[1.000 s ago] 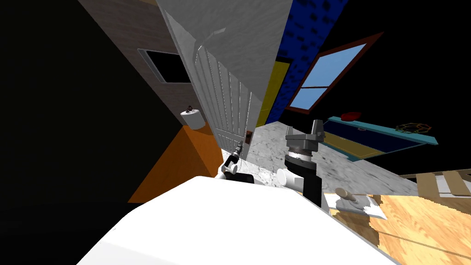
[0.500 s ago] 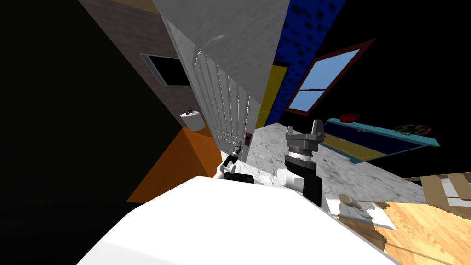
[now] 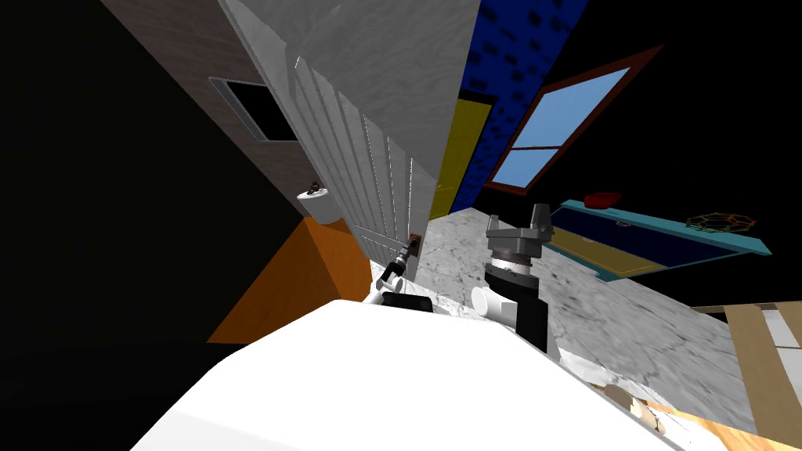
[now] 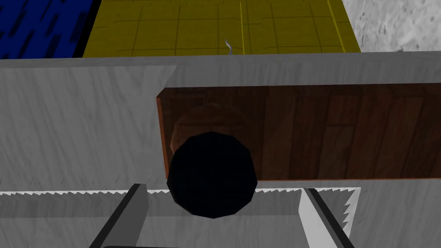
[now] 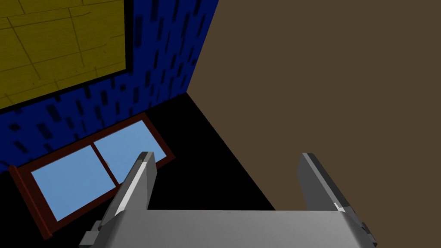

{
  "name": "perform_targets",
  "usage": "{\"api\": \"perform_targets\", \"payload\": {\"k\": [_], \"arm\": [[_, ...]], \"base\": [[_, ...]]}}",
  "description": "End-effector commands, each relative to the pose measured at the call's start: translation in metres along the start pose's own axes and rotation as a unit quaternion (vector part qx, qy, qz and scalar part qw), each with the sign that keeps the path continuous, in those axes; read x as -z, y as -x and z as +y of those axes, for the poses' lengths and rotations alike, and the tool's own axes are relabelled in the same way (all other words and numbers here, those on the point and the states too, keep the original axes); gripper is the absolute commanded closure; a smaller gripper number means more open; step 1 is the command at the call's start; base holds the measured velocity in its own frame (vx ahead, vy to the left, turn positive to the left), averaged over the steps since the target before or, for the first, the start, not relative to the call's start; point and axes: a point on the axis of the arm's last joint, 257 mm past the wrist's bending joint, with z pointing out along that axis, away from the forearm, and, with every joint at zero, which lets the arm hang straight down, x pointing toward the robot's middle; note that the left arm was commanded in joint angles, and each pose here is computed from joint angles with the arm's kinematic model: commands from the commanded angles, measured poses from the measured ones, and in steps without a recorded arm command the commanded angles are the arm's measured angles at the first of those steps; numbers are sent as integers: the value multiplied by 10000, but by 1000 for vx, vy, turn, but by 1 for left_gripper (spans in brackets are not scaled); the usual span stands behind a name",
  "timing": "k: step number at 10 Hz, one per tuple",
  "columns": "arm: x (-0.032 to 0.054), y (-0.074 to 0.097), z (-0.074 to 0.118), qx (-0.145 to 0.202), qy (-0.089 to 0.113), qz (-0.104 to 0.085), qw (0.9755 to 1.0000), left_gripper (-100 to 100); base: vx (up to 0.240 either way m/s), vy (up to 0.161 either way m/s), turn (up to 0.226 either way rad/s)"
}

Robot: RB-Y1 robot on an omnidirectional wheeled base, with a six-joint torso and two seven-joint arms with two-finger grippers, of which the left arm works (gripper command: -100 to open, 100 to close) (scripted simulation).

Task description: Push the door open

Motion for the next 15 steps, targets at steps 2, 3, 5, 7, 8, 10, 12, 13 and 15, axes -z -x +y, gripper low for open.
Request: {"api": "perform_targets", "payload": {"k": [2, 3, 5, 7, 8, 10, 12, 13, 15], "arm": [[-43, -46, -49, 84, -39, -8, 10000, -100], [-43, -46, -49, 84, -39, -8, 10000, 100], [-43, -46, -49, 84, -39, -8, 10000, 100], [-43, -46, -49, 84, -39, -8, 10000, 100], [-43, -46, -49, 84, -39, -8, 10000, 100], [31, 164, 64, -115, 60, -76, 9999, 100], [61, 272, 94, -187, 88, -132, 9997, 100], [71, 315, 100, -206, 95, -163, 9996, 100], [160, 191, 116, -262, 110, -54, 9996, -100]], "base": [[119, -86, -7], [-7, 5, 4], [-28, 20, -13], [-10, 6, 3], [0, 0, 0], [141, -42, 120], [179, -99, 106], [171, -59, 94], [130, -48, 218]]}}
